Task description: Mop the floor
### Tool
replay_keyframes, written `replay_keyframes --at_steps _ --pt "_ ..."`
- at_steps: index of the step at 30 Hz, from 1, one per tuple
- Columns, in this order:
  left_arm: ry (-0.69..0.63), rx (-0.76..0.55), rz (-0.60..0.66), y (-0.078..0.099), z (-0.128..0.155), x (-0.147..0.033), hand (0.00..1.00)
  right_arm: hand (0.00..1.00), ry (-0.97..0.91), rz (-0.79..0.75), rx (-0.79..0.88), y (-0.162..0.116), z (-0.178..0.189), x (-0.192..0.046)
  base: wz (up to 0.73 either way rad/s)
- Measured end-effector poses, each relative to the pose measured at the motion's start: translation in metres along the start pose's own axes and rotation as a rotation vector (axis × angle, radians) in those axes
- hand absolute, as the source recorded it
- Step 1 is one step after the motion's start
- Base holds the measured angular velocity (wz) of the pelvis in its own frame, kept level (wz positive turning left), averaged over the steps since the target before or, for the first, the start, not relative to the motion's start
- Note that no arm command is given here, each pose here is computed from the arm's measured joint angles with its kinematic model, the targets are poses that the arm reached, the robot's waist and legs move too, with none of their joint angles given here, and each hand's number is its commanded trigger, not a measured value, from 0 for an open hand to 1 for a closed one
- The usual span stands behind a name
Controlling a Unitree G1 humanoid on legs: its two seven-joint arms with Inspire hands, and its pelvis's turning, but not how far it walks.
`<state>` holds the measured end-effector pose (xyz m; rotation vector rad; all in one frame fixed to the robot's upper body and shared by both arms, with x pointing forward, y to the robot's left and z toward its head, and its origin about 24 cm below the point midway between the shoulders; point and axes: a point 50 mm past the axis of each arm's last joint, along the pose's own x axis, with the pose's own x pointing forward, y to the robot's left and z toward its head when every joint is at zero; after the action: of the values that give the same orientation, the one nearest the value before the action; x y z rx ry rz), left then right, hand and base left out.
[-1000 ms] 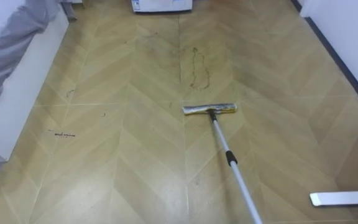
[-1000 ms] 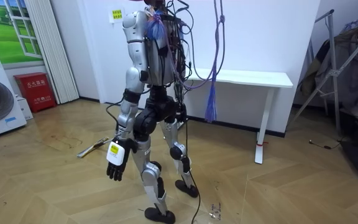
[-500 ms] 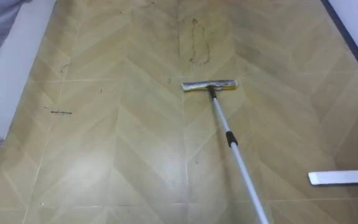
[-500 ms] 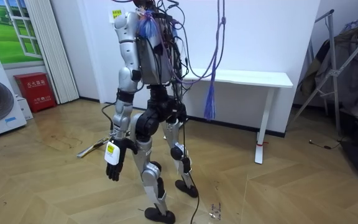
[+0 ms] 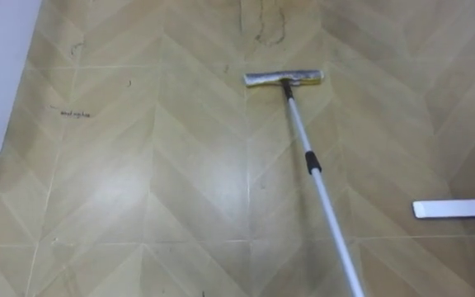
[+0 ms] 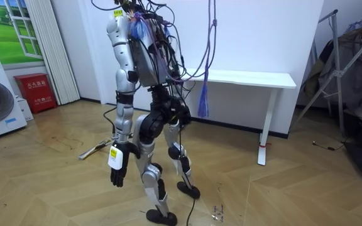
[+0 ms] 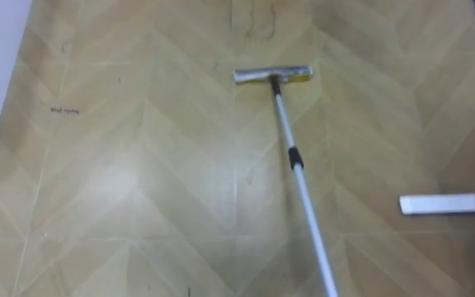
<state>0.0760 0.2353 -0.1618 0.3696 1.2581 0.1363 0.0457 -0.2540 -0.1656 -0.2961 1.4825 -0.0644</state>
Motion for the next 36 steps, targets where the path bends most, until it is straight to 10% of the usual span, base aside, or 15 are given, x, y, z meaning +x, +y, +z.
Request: replay_keyframes --at_steps 18,36 --pt "0.04 0.119 -0.054 -0.012 0.001 0.0 0.0 1.0 -0.264 -0.042 0.121 -0.042 0.13 -0.024 -0.03" --pt "0.034 0.065 -0.033 -0.018 0.004 -0.003 0.0 1.0 0.187 -0.062 0.134 -0.014 -0.053 -0.004 0.12"
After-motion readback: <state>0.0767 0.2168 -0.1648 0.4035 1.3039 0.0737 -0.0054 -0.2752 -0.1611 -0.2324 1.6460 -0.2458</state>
